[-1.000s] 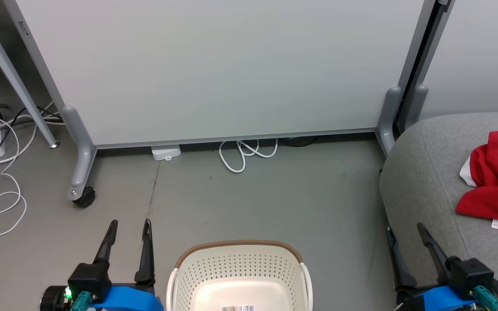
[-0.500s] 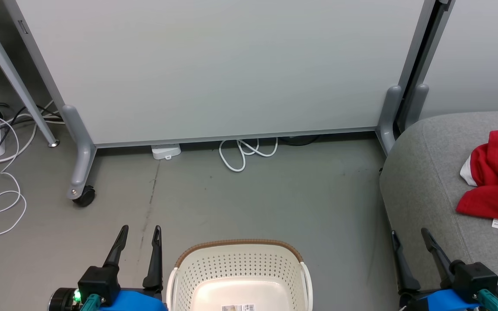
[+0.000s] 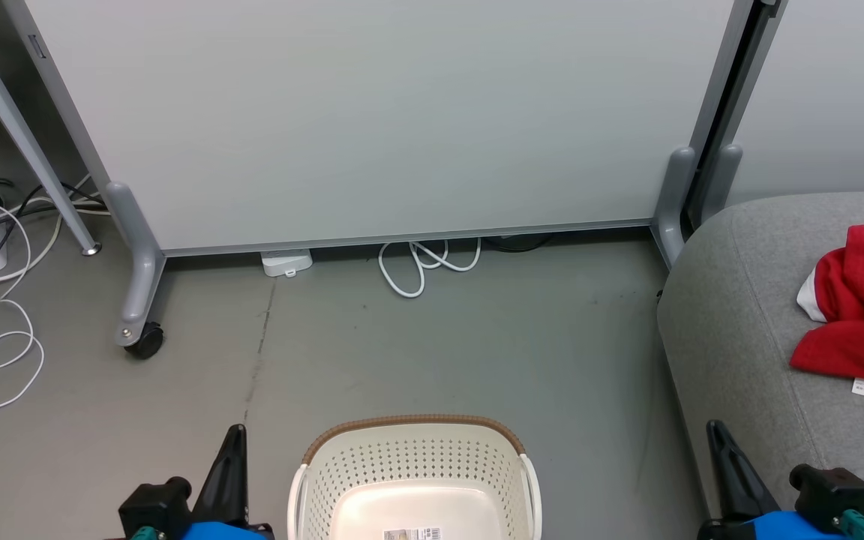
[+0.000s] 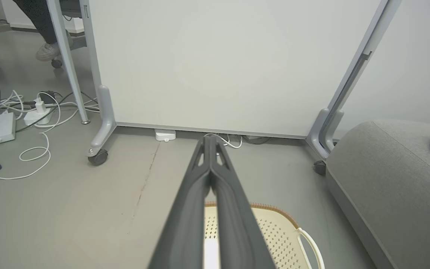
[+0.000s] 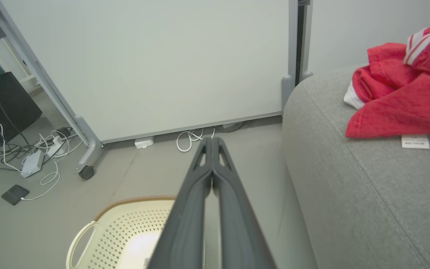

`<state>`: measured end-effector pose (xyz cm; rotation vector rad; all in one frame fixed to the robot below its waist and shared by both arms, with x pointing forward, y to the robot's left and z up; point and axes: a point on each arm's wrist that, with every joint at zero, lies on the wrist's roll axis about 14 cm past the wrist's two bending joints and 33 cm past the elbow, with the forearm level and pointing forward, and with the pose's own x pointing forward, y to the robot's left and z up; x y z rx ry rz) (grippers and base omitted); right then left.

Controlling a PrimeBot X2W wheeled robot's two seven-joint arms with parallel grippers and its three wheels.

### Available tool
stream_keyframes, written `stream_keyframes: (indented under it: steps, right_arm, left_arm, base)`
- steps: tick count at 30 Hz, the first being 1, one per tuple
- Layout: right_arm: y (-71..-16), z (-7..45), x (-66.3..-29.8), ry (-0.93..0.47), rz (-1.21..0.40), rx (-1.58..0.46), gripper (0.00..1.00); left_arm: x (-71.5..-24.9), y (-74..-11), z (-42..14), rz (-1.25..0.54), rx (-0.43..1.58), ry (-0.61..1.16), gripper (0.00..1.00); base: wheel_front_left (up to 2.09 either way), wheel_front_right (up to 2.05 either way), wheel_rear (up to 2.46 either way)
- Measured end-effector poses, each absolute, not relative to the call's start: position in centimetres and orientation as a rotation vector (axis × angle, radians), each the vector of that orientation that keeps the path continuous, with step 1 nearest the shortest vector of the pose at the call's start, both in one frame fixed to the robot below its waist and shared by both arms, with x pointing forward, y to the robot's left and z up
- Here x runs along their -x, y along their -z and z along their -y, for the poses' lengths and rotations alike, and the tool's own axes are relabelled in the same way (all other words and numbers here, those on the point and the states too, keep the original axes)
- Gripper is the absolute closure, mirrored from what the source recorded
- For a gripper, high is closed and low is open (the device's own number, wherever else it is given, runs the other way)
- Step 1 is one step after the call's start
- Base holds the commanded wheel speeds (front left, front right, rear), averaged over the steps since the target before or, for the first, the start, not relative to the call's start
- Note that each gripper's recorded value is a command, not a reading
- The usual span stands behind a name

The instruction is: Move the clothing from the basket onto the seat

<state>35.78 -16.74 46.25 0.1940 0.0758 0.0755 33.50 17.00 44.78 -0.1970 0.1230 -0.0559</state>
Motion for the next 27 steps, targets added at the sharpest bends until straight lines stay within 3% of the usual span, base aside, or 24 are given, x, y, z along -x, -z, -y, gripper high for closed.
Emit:
stream_keyframes:
  steps: [27]
  right_arm:
    - [-47.0, 18.4, -36.7, 0.027, -0.085, -0.649, 1.00]
  left_arm:
    - [-35.1, -46.2, -19.0, -0.104, 0.649, -0.059, 1.00]
  base:
    - [0.00, 0.00, 0.00]
